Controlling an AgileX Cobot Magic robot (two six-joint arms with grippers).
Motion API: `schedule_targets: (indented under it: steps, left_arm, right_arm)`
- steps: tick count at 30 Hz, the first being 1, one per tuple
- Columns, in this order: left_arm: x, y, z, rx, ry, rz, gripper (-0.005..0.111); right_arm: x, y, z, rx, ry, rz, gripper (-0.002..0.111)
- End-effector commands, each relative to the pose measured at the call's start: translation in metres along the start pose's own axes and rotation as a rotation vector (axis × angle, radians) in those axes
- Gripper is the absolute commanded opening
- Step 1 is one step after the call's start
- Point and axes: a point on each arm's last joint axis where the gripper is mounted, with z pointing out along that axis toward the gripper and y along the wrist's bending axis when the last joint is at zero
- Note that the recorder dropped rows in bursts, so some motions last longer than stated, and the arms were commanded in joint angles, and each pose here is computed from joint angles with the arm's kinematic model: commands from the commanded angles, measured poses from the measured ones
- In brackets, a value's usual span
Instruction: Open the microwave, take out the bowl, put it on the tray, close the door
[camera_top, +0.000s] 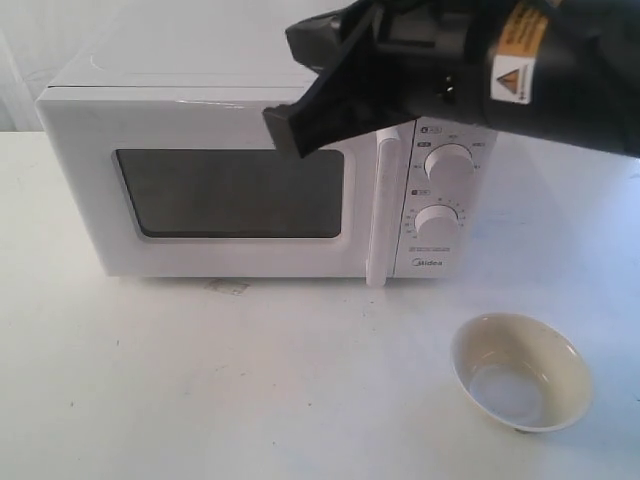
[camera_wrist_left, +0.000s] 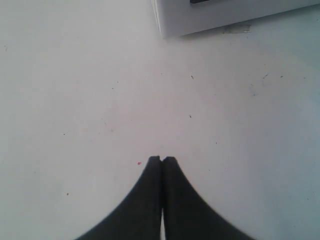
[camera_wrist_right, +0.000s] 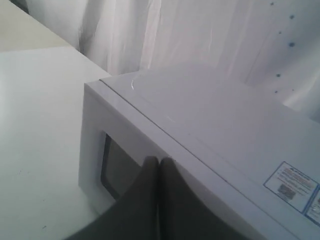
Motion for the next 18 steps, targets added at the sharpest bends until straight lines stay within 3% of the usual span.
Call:
schedule_targets:
  steps: [1,11,18]
  left_arm:
    - [0.001,-0.001,0.000,0.010,-0.002,-0.002,0.000]
    - [0.001,-0.001,0.000,0.010,-0.002,-0.002,0.000]
    - [0.001,-0.001,0.000,0.010,-0.002,-0.002,0.000]
  right_arm:
    - [-0.011,-0.005,-0.028,0.035,-0.009,0.002,0.000]
    - [-0.013,-0.036,-0.073,0.203,-0.004,0.022,0.000]
    - [0.013,-0.047,-0.105,0.305,-0.036,0.053,0.000]
